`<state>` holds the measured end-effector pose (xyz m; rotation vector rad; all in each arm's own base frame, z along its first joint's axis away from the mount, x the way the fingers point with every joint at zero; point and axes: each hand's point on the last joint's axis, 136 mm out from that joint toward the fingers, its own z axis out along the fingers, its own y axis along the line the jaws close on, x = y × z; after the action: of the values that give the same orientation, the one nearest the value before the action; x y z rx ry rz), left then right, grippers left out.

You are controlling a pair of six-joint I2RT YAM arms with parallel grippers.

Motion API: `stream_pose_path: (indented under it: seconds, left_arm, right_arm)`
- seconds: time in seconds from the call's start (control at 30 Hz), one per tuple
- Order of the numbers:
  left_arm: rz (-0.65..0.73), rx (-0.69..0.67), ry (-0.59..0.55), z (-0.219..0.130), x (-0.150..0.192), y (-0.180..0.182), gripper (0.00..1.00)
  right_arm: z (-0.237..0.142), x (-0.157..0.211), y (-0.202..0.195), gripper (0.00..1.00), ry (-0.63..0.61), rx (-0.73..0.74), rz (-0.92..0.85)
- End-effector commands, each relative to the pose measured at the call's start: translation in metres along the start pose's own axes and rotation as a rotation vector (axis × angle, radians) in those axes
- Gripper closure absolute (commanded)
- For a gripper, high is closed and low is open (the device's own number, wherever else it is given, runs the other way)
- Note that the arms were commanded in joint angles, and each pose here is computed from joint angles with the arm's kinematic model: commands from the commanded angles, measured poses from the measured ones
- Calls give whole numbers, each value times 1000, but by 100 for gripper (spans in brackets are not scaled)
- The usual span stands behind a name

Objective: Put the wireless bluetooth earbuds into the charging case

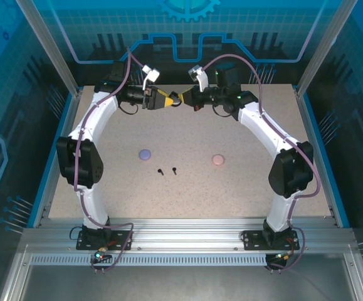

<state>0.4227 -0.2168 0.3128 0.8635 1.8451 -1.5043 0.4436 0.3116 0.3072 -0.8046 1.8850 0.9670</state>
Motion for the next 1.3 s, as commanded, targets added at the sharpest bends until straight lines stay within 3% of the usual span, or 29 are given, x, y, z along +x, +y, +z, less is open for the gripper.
stream_pose_path:
  seconds: [0.0,0.87,1.13,1.27]
  left_arm:
    - [6,5,1,1,-1,3,50]
    - [-5,24,9,3,-2,-2,60]
    - [-2,27,14,5,-1,-3,70]
    - [-2,31,17,6,0,-3,80]
  right_arm:
    - [-1,-4,11,100,6,-33,-23]
    - [14,5,23,100,89,-67,-77]
    - [15,5,25,100,103,-73,-87]
    - [16,5,26,100,108,-73,-96]
